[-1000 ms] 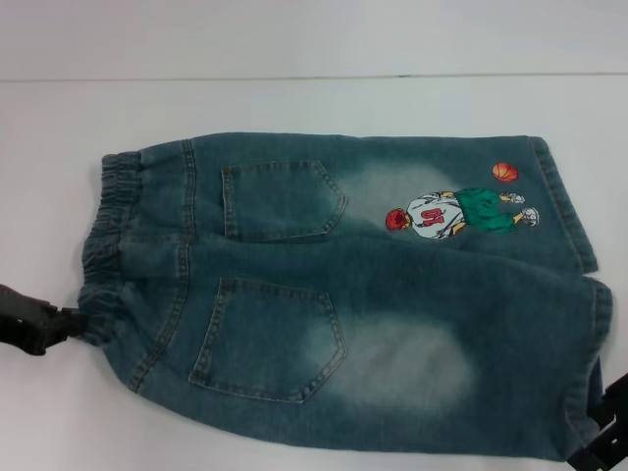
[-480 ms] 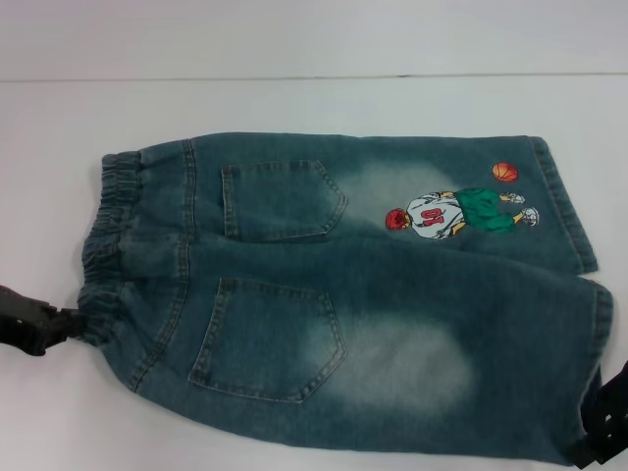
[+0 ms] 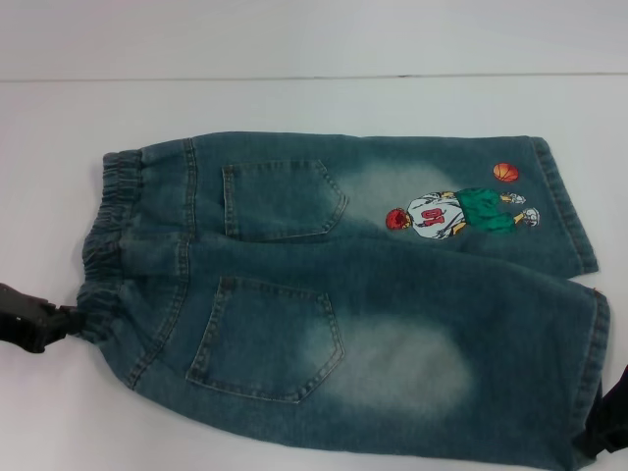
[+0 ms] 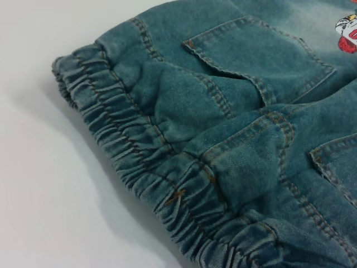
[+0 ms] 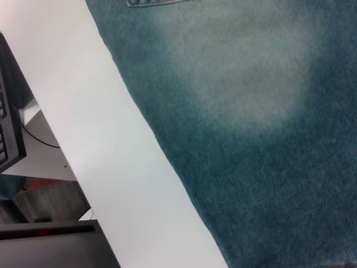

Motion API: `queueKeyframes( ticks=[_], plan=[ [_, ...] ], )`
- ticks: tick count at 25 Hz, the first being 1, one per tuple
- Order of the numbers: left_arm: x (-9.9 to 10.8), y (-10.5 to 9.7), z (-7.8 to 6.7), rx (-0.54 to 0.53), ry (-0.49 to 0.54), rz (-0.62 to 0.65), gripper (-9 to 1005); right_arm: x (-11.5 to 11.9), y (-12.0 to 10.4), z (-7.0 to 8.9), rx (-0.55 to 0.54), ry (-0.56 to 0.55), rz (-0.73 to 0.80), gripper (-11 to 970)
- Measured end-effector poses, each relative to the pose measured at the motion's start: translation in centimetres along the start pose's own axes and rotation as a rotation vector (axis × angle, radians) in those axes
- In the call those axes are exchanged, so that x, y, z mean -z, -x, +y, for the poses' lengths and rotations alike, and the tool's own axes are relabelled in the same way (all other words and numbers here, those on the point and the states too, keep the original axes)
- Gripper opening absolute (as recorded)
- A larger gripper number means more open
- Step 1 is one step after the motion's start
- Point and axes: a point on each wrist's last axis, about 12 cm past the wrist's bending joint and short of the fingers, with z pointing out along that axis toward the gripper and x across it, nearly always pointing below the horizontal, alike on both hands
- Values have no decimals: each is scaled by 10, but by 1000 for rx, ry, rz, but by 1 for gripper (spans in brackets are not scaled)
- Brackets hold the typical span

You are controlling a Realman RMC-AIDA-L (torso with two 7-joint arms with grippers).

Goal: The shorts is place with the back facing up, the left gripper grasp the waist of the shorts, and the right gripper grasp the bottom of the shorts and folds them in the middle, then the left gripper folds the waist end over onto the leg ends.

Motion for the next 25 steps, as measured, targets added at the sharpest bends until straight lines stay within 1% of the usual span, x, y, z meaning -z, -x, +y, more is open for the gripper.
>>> queueKeyframes(
  ticks=[8,10,13,17,20,25],
  plan=[
    [-1,2,0,-2,-1,-4,58,0,1,-2,-3,-19,-3,31],
    [-2,3,0,-2,-5,-8,59,0,0,-2,0,-20,-6,30],
    [-3,4,-1,-2,-10,-10,59,-3,-3,-1,24,14,-7,29],
    [-3,5,-1,1,-10,-20,59,2,-10,-2,45,25,-69,27],
    [0,7,1,15,-9,-50,60,8,-15,-3,79,18,-147,26],
    [9,12,5,48,3,-133,60,21,-22,-7,159,4,-335,25]
  ],
)
